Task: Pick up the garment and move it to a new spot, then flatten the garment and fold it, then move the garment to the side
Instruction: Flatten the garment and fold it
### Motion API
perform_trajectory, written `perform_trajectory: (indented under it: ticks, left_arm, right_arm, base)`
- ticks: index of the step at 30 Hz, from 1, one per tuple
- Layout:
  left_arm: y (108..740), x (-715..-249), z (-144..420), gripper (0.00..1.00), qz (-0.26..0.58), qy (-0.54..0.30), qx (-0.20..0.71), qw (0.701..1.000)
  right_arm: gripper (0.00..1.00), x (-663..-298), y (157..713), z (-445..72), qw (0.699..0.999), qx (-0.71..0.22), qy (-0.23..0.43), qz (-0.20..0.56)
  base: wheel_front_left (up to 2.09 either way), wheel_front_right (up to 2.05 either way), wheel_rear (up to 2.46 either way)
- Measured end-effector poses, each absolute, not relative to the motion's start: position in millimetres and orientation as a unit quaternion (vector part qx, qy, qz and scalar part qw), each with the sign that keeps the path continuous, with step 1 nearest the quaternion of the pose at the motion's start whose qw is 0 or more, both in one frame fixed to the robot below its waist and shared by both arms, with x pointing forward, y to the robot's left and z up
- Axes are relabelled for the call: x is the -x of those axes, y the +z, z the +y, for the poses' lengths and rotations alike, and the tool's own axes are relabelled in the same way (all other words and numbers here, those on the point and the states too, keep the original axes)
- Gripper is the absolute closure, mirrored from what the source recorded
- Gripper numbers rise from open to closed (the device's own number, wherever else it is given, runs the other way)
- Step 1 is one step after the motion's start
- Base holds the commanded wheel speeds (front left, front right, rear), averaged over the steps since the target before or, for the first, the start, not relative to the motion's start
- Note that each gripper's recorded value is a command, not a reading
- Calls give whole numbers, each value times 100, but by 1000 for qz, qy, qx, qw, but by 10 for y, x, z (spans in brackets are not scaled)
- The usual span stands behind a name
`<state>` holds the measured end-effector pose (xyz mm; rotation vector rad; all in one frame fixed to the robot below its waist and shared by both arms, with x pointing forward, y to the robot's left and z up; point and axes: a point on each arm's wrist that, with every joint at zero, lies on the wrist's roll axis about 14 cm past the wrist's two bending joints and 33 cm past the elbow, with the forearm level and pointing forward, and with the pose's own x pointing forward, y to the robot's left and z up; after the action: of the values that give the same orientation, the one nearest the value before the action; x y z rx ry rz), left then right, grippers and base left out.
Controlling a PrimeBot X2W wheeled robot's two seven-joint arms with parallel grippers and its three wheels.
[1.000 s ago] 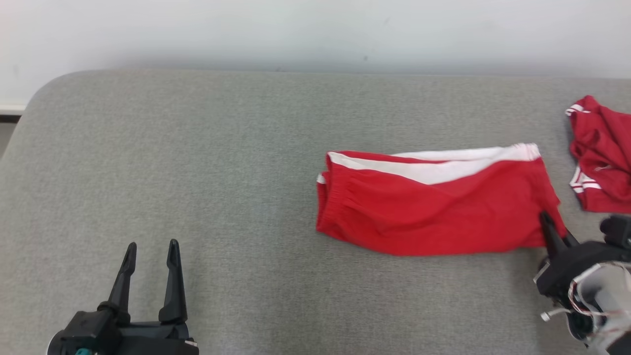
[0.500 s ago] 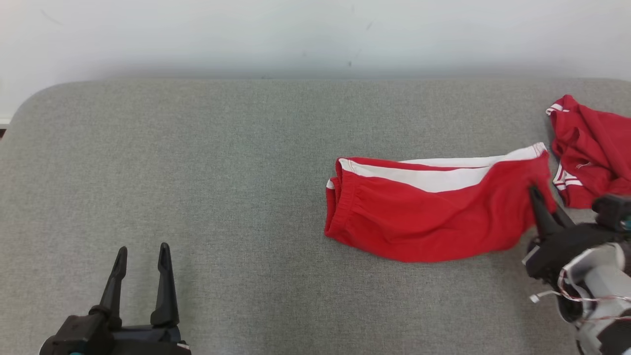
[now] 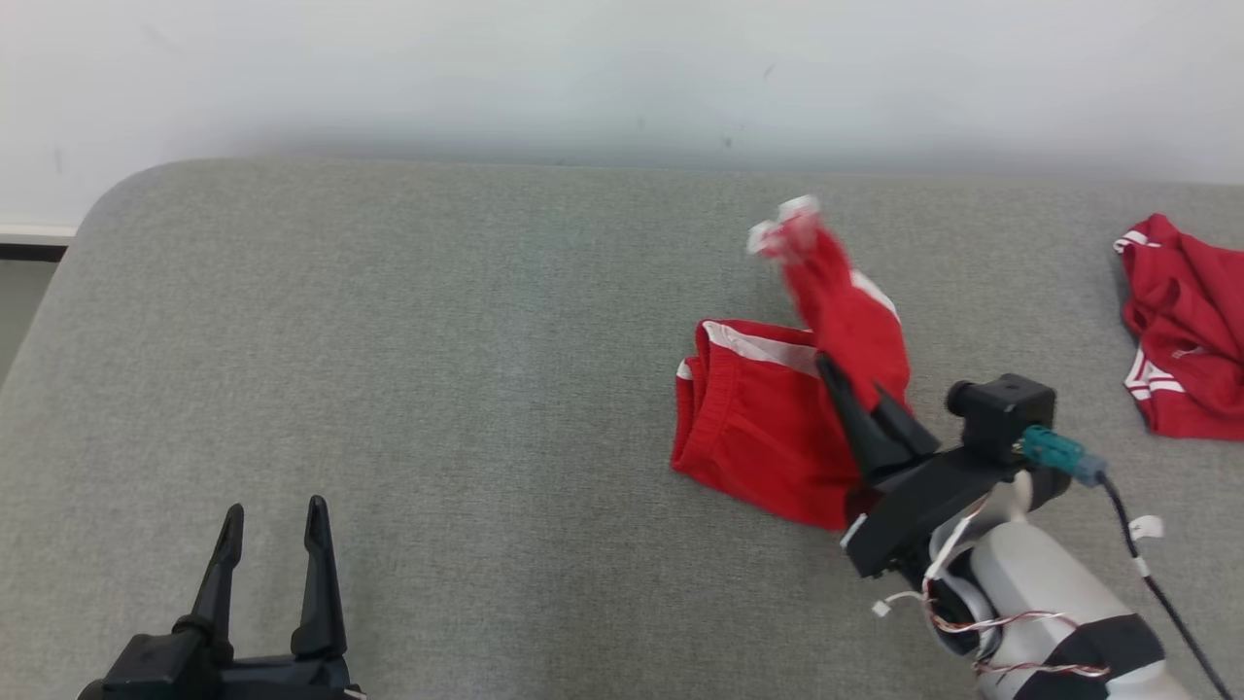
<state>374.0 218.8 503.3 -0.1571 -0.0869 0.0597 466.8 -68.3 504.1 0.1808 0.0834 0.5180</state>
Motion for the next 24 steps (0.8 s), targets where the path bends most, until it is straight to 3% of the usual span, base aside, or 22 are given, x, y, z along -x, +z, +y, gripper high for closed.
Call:
perform_trajectory:
  ticks: [16, 17, 18, 19, 24]
  left_arm:
    - [4997, -3637, 2364, 0, -37, 59, 75, 995]
    - [4995, -3638, 2360, 0, -37, 58, 75, 995]
    - [4991, -3639, 2357, 0, -37, 58, 75, 995]
    - [4989, -3642, 2352, 0, -36, 58, 75, 995]
    - [4993, -3663, 2328, 0, -37, 54, 77, 995]
  right_arm:
    - [100, -4340, 4578, 153, 937, -93, 320, 109]
    - [69, -4323, 4553, 167, 936, -91, 321, 111]
    - [27, -4313, 4543, 171, 936, -89, 322, 110]
    - [0, -4317, 4554, 163, 937, -90, 320, 106]
    - [0, -4439, 4839, 6, 945, -99, 308, 46]
  base:
    - [0, 0, 0]
    - [0, 0, 0]
    - [0, 0, 0]
    - [0, 0, 0]
    - [0, 0, 0]
